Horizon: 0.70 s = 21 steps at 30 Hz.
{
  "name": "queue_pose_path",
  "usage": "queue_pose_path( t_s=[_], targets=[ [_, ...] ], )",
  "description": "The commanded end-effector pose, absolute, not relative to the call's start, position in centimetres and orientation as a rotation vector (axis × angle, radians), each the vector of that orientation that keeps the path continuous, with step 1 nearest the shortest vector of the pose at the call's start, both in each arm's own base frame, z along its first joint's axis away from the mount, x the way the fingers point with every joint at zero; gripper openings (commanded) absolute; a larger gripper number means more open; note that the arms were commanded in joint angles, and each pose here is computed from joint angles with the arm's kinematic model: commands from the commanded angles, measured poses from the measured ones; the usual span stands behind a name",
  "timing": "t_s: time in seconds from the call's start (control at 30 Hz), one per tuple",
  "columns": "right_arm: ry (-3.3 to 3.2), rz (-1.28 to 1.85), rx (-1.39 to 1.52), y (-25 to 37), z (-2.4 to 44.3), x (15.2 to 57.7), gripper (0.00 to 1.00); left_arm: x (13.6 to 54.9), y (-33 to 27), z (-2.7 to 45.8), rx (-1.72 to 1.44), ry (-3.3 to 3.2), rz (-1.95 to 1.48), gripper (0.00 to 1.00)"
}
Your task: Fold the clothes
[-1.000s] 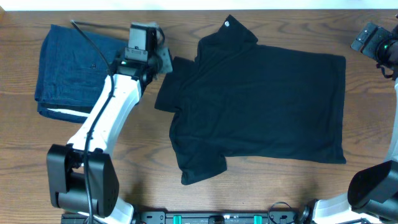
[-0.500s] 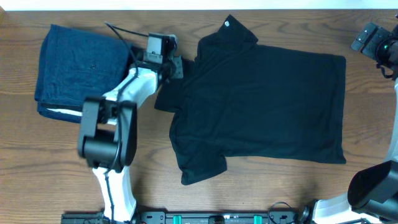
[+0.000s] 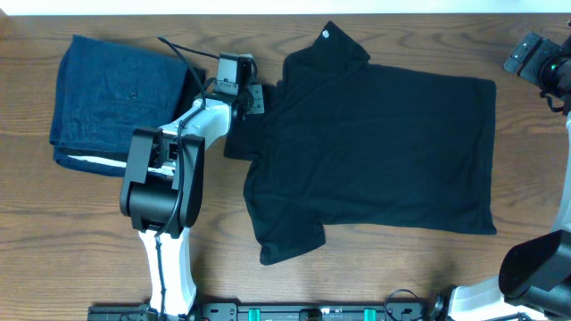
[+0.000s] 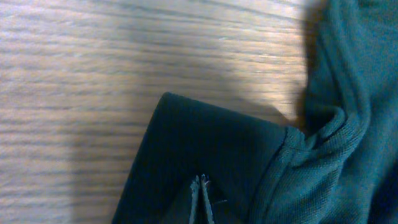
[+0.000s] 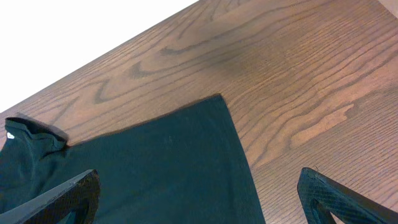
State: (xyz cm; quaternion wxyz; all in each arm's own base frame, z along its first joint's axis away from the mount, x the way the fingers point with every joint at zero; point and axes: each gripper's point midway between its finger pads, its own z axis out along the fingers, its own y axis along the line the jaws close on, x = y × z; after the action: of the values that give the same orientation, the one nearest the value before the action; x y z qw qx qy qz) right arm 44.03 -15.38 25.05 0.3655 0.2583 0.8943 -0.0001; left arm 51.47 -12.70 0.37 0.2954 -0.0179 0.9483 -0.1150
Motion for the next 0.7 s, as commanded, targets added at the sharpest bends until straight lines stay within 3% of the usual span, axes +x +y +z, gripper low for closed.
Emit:
queue_pose_path(
  t_s=[0.0,0.3,0.43,0.6,0.67],
  targets=[
    [2.304,0.003,0.689,-15.7,24.6,43.9,0.99,50.3,-10.2,-2.0,-0.189,2.587,-0.177,0.06],
    [2.305,0.003,0.689,-15.7,24.6,43.9,0.99,50.5,-10.2,-1.4,-0.198,2.573,-0.183,0.06],
    [2.304,0.003,0.689,-15.7,24.6,43.9,0.99,51.5,-10.4,1.9,-0.193,2.504,-0.203,0.06],
    [2.305,0.003,0.689,-15.7,24.6,43.9,0.99,52.2,-10.5,9.9,-0.184,2.358,-0.247,0.16],
    [2.305,0.003,0.689,-15.7,24.6,43.9,0.99,51.5,-10.4,13.2,-0.182,2.320,-0.258,0.33]
  ],
)
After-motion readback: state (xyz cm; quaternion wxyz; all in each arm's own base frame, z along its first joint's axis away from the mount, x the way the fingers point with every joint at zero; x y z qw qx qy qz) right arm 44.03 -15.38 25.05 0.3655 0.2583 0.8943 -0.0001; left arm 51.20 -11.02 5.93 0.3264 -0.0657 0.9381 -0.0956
